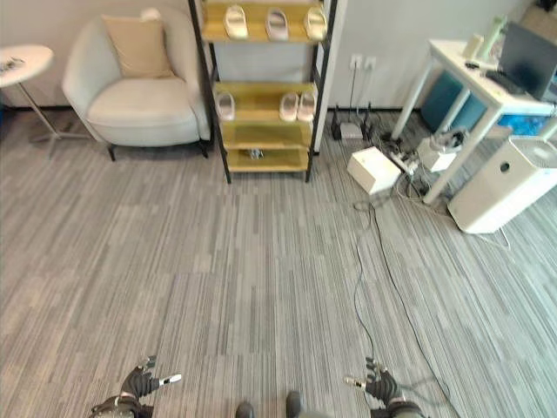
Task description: Arrange the slippers neatly on the shoe rack.
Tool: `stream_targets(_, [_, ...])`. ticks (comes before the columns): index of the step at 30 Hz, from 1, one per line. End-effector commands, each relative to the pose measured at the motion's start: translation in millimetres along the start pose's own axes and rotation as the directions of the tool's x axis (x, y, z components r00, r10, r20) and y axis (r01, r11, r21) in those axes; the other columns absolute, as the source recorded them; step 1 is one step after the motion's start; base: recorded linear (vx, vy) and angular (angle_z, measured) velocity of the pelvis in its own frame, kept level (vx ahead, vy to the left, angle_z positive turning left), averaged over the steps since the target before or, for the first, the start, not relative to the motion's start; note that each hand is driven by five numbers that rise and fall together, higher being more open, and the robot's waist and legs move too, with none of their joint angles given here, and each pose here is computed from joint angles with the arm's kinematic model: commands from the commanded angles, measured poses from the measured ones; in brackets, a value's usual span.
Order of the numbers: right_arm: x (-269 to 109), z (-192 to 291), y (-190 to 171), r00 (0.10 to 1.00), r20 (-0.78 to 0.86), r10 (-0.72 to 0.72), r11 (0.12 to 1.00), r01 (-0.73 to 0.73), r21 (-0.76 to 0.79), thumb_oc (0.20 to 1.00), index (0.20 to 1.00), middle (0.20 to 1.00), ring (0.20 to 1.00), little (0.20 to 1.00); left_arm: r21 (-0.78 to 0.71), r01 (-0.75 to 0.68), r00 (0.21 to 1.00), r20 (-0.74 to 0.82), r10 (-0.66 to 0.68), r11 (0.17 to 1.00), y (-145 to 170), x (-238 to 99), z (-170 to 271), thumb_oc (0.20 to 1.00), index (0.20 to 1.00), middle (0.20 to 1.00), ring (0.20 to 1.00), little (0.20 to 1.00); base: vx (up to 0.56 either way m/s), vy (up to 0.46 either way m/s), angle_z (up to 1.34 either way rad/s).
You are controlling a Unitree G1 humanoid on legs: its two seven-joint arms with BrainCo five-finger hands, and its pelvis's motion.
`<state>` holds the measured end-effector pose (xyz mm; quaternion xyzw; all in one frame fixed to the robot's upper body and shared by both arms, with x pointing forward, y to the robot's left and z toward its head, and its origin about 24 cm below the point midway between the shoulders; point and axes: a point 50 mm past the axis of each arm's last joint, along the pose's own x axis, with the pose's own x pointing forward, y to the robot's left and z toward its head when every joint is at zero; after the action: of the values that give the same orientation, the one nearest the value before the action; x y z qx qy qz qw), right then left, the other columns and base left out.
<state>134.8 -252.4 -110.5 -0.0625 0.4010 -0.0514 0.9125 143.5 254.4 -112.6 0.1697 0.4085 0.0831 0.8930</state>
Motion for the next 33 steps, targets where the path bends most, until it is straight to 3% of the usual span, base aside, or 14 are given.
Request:
stream_targets(1, [-4,8,-8,0.998,0.061,-0.031,0.999,0.033,-0.03,1.0,1.0,1.0,1.0,1.0,0.017,-0.057,0.997,0.046,0.057,0.998,17,1,7,1.0,1.0,1.0,1.0,1.0,0.31,0.006,-0.09])
stream_targets(8, [-10,0,-16,0.996,0.04,-0.076,0.996,0.078,-0.039,1.0,1.0,1.0,1.0,1.0,-0.084,-0.033,0.999,-0.015,0.032,0.996,-5,5,3,1.0,1.0,1.0,1.0,1.0,0.29,-0.095,0.2])
stream_targets(9, [-9,1,-18,0.995,0.041,-0.089,0.995,0.091,-0.034,1.0,1.0,1.0,1.0,1.0,-0.168,-0.031,0.999,-0.036,0.025,0.985,-10,4,0,1.0,1.0,1.0,1.0,1.0,0.3,-0.201,0.14])
stream_targets(14, [-10,5,-22,0.995,0.054,-0.079,0.996,0.081,-0.047,1.0,1.0,1.0,1.0,1.0,-0.252,-0.037,0.999,-0.034,0.029,0.967,-12,5,2,1.0,1.0,1.0,1.0,1.0,0.23,-0.184,-0.08])
stream_targets(23, [-9,-6,-14,0.998,-0.002,-0.07,0.996,0.07,-0.062,1.0,1.0,1.0,1.0,1.0,-0.212,-0.061,0.995,-0.095,0.042,0.975,-8,0,-16,1.0,1.0,1.0,1.0,1.0,0.47,0.155,-0.37])
stream_targets(33, [-3,-3,5,1.0,0.003,-0.023,1.0,0.023,0.004,1.0,1.0,1.0,1.0,1.0,-0.19,-0.072,0.996,-0.069,0.06,0.979,4,1,-10,1.0,1.0,1.0,1.0,1.0,0.21,0.205,0.09])
